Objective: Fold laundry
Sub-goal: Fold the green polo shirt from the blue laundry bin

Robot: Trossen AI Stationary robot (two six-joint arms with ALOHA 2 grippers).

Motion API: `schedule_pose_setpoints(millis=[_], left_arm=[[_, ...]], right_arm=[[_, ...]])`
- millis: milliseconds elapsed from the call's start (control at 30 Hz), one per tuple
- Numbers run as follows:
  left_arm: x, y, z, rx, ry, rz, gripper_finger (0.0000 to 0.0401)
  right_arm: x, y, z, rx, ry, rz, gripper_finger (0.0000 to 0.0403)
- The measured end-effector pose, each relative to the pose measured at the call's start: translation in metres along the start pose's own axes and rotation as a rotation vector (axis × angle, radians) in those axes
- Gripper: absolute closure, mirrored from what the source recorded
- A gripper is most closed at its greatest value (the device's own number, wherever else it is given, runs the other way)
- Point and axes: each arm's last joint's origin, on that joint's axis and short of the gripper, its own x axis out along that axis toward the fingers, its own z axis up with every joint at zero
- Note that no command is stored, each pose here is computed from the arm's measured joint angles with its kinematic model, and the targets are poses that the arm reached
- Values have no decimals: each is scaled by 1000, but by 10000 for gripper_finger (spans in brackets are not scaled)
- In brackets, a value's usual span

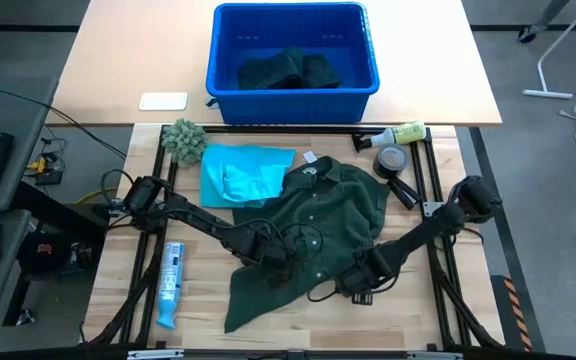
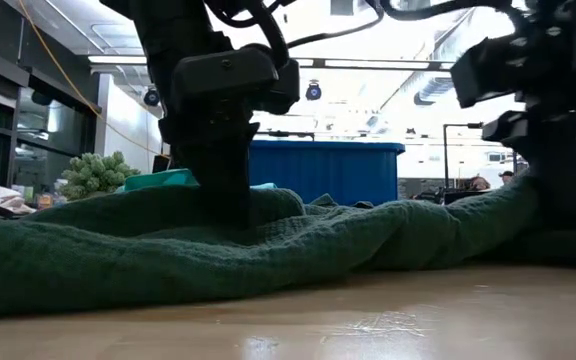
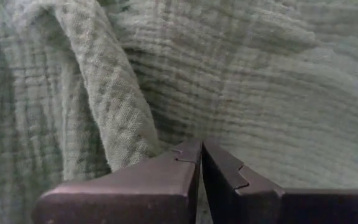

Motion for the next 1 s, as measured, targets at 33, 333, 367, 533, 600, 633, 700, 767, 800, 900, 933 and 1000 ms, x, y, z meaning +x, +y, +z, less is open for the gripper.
schedule_pose_setpoints(millis=[33,333,367,533,600,633,700,767,800,900,933,1000], left_arm=[[0,0,0,6,0,0,401],[0,0,0,23,-12,14,401],[0,0,0,22,-12,15,401],[0,0,0,22,-11,15,401],[0,0,0,23,-10,14,401],[0,0,0,24,-10,14,401],[0,0,0,34,-7,12,401],[0,0,0,45,-6,12,401],[0,0,0,49,-5,12,401],[0,0,0,57,-4,10,401],[0,0,0,57,-2,11,401],[0,0,0,57,-2,11,401]], right_arm=[[0,-1,1,5,0,-1,240],[12,-5,5,23,33,-14,243],[16,-4,5,23,49,-7,247],[34,4,8,18,128,87,351],[37,8,10,22,139,155,387],[37,10,11,27,137,188,388],[33,15,11,31,127,244,396],[26,18,9,1,128,305,399],[22,18,8,-11,137,333,400],[-1,21,5,-65,115,457,401],[-11,21,5,-79,102,497,401],[-24,21,2,-112,91,557,402]])
